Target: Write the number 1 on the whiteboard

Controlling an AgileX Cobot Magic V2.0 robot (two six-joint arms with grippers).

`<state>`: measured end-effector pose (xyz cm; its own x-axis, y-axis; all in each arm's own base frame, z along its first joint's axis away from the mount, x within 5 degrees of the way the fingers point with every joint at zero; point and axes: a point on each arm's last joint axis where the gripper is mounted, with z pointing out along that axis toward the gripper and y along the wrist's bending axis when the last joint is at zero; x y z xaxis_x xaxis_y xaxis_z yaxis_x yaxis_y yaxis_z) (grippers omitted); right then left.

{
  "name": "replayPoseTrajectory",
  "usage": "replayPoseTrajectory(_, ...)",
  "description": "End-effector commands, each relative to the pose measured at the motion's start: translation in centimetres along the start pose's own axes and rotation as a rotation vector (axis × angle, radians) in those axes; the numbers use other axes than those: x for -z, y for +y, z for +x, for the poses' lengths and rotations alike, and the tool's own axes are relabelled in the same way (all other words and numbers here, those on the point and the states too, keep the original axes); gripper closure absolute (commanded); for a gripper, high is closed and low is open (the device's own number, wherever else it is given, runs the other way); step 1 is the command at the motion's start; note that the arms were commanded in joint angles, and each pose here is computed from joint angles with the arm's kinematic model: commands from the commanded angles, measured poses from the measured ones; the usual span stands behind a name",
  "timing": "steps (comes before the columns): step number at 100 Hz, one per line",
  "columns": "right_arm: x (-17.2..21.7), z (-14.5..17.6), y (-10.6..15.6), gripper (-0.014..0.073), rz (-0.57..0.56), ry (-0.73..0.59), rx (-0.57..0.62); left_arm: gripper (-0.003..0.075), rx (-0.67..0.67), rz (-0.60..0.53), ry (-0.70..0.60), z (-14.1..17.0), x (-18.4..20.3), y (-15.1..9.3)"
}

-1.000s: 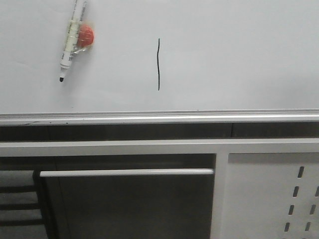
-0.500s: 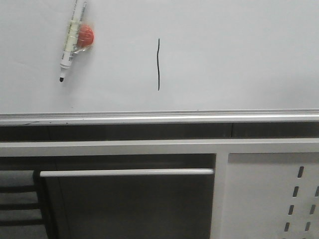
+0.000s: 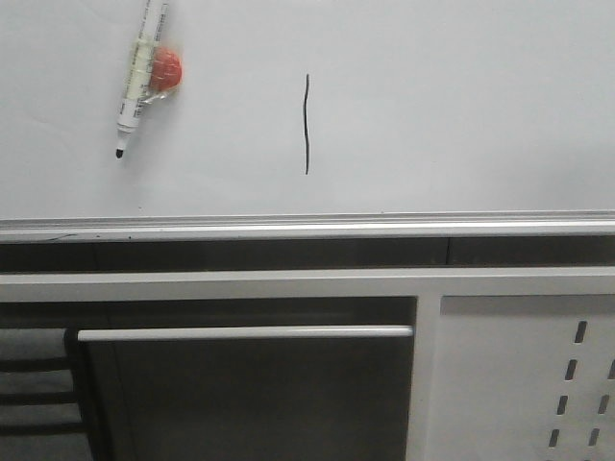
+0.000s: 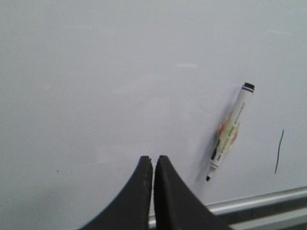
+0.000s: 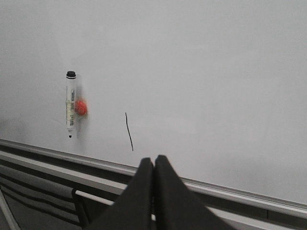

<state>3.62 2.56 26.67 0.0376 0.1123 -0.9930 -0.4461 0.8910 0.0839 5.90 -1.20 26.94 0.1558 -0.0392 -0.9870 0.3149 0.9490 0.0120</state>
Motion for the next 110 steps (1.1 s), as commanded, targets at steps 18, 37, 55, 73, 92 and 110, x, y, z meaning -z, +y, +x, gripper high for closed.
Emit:
replayPoseTrajectory(18,0.0,-1.1,-0.2,0.0638,0.031,-0.063,-0.006,0.0741,0.042,0.0,-0.021,0.9,-0.2,-0.5)
replayPoseTrajectory(37,0.0,-1.1,-0.2,0.0638,0.031,-0.063,-0.006,0.0741,0.02,-0.079,0.072,2.5,0.1,-0.3)
replayPoseTrajectory(55,0.0,-1.2,-0.2,0.0638,0.032,-0.065,-0.006,0.0741,0.018,-0.155,0.064,4.0,0.9,0.1)
replayPoseTrajectory(73,0.0,-1.2,-0.2,0.0638,0.032,-0.065,-0.006,0.0741,0.0,-0.167,0.087,6.2,1.4,0.1)
replayPoseTrajectory(92,0.0,-1.2,-0.2,0.0638,0.032,-0.065,-0.006,0.0741,0.021,-0.227,0.1,7.0,1.6,0.4)
replayPoseTrajectory(110,0.0,-1.2,-0.2,0.0638,0.032,-0.065,-0.006,0.0741,0.017,-0.242,0.098,6.9,1.7,0.5)
